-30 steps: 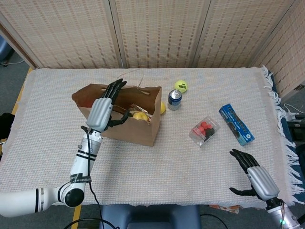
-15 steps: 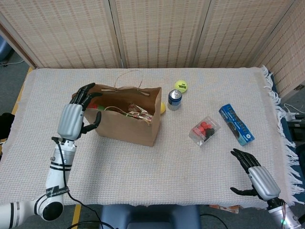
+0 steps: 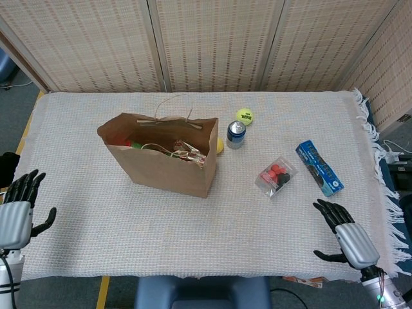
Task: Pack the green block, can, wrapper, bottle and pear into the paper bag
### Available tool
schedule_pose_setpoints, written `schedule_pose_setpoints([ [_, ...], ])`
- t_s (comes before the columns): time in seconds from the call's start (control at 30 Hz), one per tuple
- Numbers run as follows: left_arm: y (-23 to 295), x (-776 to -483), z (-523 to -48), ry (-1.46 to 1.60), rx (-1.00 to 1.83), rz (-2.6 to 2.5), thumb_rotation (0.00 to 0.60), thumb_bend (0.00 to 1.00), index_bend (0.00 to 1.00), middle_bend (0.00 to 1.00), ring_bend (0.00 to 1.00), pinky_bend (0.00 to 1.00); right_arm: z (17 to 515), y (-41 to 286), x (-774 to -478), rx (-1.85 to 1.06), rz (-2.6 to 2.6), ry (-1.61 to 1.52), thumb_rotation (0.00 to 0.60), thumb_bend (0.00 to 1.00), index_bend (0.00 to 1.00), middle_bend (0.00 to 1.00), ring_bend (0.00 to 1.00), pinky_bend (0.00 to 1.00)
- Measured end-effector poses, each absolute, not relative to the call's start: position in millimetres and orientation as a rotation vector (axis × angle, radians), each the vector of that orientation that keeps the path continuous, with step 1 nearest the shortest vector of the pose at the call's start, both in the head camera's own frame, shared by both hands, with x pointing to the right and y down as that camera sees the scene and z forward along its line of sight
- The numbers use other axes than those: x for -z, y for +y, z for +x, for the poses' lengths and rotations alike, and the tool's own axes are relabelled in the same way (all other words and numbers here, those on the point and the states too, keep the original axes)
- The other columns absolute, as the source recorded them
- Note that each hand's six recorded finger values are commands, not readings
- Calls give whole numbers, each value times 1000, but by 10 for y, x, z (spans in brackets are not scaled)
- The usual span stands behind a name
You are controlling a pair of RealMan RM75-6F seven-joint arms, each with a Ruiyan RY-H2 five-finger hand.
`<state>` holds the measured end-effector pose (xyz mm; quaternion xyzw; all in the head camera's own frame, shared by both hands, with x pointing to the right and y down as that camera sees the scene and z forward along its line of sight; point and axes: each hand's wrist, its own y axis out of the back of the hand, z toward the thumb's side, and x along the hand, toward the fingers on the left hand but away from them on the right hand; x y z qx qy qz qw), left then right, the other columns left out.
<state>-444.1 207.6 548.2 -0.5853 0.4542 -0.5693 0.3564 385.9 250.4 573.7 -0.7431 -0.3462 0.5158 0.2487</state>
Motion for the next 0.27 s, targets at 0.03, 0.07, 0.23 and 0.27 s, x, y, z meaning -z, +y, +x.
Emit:
schedule_pose_setpoints([
  [0.03, 2166, -5475, -4542, 1144, 1500, -1486, 600, 362, 12, 0, 0, 54, 3860, 2503, -5741, -1406, -2018, -940, 600, 15, 0, 0, 0, 59],
  [0.07, 2266, -5461, -4652, 1104, 1533, -1456, 600, 361, 4, 0, 0, 47, 3862, 2502, -5745, -1407, -2012, -939, 600, 15, 0, 0, 0, 59],
  [0.23, 2457, -5424, -4833, 1007, 1590, -1389, 600, 362, 0, 0, 0, 33, 3869, 2495, -5763, -1413, -1994, -932, 600, 15, 0, 0, 0, 59],
  [0.27, 2463, -5427, -4833, 1006, 1591, -1390, 600, 361, 0, 0, 0, 33, 3871, 2493, -5767, -1416, -1992, -932, 600, 15, 0, 0, 0, 59],
])
